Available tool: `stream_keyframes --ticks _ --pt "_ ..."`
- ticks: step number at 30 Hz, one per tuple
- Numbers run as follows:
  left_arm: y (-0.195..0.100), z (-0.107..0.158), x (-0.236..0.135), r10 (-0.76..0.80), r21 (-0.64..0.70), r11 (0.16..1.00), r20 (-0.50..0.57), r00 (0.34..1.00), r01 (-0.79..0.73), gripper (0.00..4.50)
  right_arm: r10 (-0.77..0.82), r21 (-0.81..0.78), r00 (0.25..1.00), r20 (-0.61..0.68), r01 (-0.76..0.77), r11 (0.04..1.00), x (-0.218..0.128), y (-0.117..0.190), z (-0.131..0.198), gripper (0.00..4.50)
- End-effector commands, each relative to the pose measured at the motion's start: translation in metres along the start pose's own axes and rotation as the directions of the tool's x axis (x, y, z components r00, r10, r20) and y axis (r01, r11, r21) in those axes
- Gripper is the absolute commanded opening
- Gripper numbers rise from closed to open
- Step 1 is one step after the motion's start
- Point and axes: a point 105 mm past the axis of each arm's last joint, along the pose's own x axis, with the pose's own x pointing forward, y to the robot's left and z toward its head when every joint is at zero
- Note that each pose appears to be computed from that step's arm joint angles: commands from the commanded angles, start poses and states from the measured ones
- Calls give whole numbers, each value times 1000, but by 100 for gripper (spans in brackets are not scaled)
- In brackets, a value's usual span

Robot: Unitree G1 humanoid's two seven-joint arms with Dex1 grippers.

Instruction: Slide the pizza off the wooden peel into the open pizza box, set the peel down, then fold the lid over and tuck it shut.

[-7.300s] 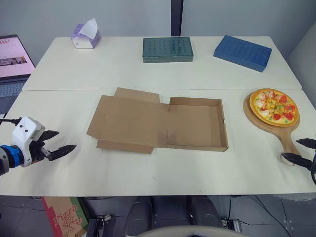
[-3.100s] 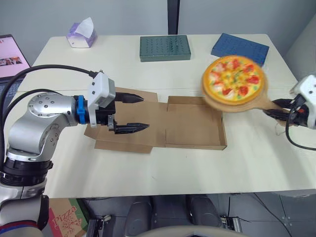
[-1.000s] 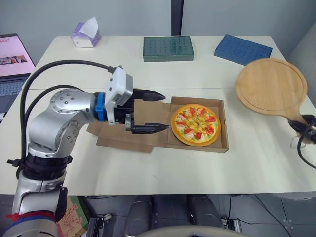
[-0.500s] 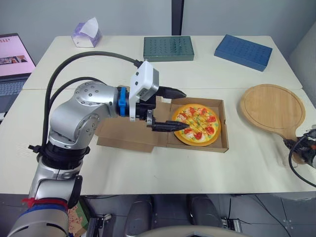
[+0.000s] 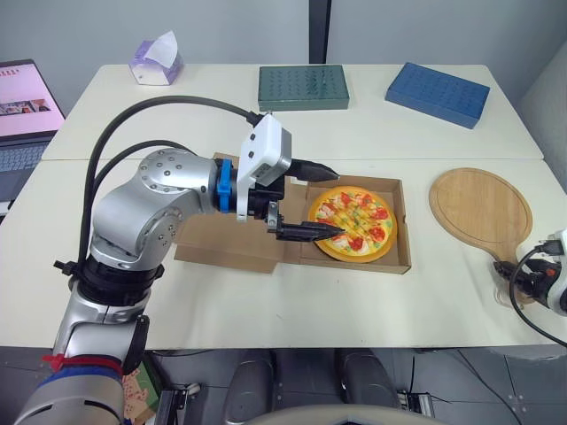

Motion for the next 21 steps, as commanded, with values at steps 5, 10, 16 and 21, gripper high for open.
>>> stream_keyframes --ticks 5,10,16,21 --pt "0 8 -19 106 52 993 68 992 -110 450 14 -148 988 151 9 989 -37 -16 44 448" --pt "7 2 -46 334 -68 943 177 926 -327 450 206 -441 935 290 -60 896 -37 22 91 448" --pt "-16 -36 -87 617 -313 771 149 773 -555 450 679 -738 692 245 -321 594 -35 125 133 448" --pt "-38 -54 -111 758 -447 611 96 645 -653 450 829 -798 553 88 -459 390 -40 166 141 448"
